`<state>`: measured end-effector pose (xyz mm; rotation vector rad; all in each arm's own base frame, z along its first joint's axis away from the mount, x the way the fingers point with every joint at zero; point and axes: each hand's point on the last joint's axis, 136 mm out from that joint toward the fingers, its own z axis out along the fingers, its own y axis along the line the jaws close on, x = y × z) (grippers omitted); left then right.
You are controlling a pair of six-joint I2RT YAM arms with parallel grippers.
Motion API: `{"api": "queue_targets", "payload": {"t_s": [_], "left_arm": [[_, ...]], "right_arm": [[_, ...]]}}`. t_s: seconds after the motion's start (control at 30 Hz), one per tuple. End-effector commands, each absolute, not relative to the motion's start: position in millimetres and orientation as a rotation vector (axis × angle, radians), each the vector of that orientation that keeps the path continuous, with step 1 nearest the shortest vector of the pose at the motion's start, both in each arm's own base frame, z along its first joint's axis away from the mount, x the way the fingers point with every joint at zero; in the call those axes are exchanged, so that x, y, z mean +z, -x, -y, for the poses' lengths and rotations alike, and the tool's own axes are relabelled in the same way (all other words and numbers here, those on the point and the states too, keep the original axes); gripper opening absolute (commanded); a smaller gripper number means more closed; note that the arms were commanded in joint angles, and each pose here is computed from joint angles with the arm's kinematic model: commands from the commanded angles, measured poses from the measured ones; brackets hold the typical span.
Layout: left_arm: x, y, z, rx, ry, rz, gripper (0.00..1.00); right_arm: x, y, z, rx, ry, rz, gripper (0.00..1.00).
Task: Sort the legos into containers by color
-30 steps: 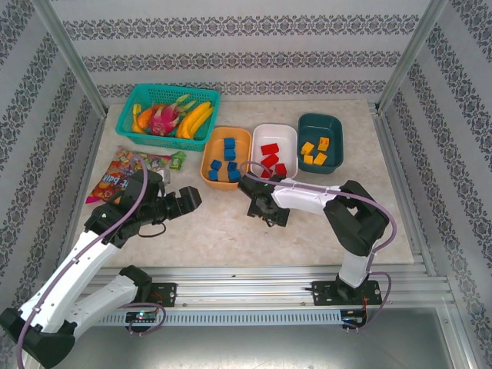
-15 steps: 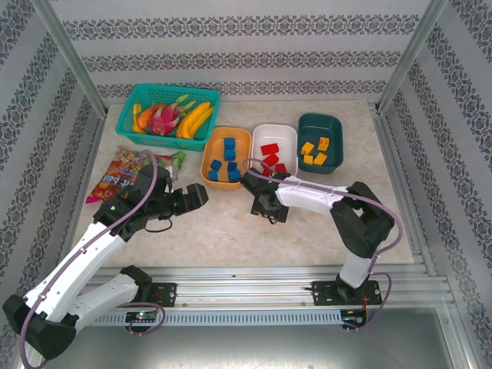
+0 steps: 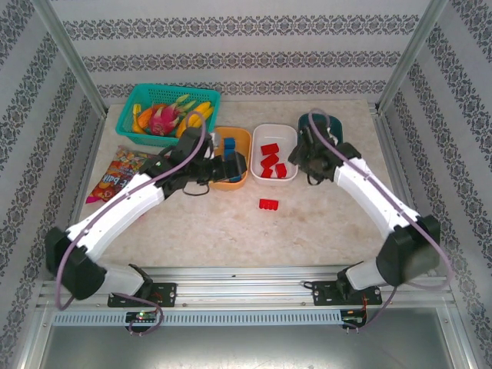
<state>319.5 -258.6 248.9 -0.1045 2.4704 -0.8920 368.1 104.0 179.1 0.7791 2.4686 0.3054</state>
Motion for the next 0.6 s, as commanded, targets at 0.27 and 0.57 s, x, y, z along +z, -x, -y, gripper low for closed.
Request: {"api": "queue_targets", "payload": {"t_s": [0.27, 0.57], "left_arm": [[266.3, -382.9, 318.1, -0.968, -0.052, -2.397, 0.93], [265.4, -400.6, 326.0, -0.957, -0.029, -2.383, 0.93]], "right_arm": [[141.1, -502.8, -63.6, 0.416, -1.026, -2.395, 0.60], [91.0, -557.4, -43.8, 0.427, -1.144, -2.438, 0.60]]}}
